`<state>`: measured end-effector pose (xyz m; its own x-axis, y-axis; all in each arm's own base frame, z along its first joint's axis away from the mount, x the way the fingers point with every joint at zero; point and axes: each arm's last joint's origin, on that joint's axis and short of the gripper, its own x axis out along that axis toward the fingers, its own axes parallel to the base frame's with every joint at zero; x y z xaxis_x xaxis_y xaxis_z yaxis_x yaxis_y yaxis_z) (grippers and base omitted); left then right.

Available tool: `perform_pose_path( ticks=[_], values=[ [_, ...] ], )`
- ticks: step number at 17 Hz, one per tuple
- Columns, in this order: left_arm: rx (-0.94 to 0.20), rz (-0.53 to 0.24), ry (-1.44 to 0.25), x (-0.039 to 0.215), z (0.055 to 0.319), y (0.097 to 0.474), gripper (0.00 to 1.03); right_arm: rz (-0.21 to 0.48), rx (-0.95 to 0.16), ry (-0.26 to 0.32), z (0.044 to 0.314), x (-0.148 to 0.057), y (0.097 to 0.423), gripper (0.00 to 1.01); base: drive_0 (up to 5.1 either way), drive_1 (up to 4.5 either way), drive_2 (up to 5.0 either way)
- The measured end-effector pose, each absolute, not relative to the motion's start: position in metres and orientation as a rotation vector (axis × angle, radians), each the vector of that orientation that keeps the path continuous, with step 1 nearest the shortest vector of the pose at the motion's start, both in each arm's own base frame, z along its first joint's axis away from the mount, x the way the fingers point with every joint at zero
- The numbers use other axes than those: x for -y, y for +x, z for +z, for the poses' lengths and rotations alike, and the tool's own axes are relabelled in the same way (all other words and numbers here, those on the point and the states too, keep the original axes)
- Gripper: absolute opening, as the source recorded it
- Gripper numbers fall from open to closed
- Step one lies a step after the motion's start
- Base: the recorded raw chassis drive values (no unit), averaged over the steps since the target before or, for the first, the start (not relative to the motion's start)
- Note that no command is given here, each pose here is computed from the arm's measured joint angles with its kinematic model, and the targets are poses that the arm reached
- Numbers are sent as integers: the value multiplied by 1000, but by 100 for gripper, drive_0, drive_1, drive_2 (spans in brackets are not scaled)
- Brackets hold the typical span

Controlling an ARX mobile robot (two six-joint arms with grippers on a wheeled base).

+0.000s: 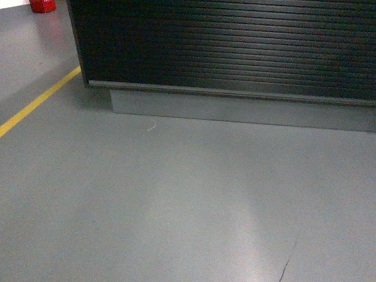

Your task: Place dark red mango on scale at checkout

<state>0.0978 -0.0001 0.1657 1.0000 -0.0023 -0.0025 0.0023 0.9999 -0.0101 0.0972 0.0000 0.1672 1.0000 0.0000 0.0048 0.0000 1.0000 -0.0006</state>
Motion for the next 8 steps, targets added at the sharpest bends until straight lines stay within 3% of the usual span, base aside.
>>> perform_pose_path(
  ticks=[8],
  values=[
    [-1,0,-10,0,166,98,98,-1,5,-1,167,0,97,98,-1,431,-433]
  ],
)
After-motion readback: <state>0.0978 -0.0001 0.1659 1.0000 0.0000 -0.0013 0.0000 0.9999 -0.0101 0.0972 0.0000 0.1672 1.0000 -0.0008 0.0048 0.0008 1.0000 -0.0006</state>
